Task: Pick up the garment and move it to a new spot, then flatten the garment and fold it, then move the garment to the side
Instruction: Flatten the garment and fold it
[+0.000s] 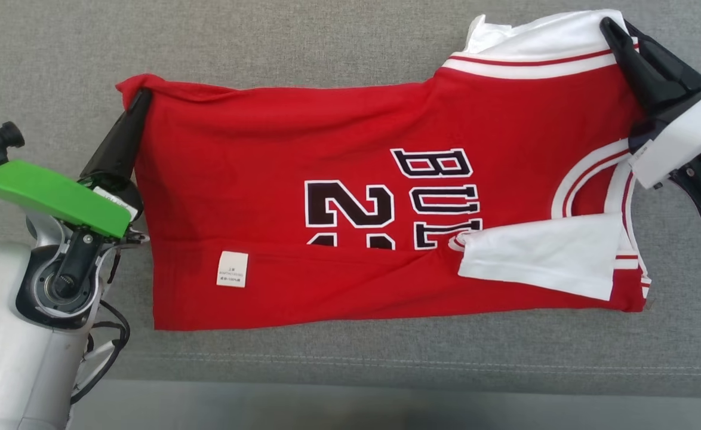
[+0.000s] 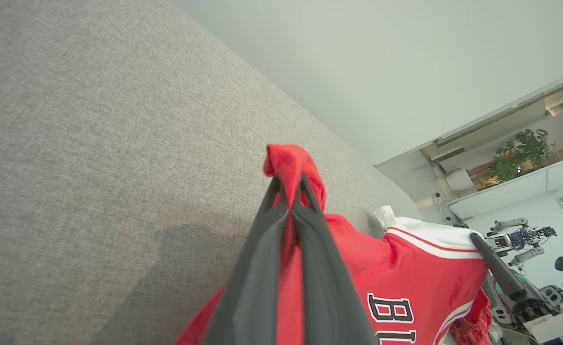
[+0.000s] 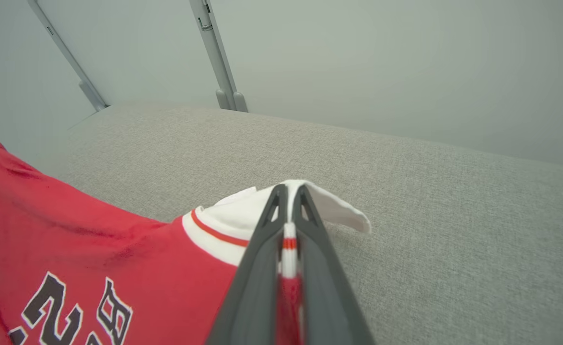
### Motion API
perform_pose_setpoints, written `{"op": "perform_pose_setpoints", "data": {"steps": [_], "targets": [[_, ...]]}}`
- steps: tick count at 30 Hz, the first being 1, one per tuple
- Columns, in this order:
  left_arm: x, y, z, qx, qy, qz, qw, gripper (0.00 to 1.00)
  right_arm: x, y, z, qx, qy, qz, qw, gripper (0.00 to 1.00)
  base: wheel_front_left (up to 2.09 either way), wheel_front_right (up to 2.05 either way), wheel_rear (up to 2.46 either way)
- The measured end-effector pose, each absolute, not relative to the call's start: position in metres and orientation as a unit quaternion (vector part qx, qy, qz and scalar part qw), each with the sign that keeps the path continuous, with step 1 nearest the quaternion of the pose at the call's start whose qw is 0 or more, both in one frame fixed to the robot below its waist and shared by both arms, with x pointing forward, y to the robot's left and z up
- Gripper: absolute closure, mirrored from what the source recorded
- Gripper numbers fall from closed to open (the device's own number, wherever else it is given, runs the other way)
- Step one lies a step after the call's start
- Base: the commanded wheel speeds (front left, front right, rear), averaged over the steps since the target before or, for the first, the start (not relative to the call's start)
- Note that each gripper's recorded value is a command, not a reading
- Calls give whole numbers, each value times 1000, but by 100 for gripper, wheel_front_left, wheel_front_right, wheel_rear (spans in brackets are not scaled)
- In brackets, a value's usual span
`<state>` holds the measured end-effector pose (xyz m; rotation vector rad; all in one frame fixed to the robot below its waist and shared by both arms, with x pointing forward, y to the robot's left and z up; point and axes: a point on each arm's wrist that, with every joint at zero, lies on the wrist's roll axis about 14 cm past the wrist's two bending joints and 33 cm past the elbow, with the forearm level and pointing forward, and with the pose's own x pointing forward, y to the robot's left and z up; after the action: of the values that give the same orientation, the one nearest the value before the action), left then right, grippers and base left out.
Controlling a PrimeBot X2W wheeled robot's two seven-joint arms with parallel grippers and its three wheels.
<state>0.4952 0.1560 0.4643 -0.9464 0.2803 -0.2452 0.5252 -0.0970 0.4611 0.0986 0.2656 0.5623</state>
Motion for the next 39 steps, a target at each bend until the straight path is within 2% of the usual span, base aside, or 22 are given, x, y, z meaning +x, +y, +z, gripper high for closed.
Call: {"op": "perform_pose_setpoints", "data": {"steps": [6,14,28,39], "targets": [[492,158,446,-454,150,-100,873,100,521,-83,445,69,138,289,945,100,0,0,0],[478,166,428,-458,163,-71,871,100,498,-110,421,59,176,260,948,100,0,0,0],[475,153,454,-467,136,-99,868,100,498,-118,442,61,143,250,955,100,0,0,0],[462,162,457,-465,134,-91,871,100,483,-118,441,70,150,253,953,100,0,0,0]]}}
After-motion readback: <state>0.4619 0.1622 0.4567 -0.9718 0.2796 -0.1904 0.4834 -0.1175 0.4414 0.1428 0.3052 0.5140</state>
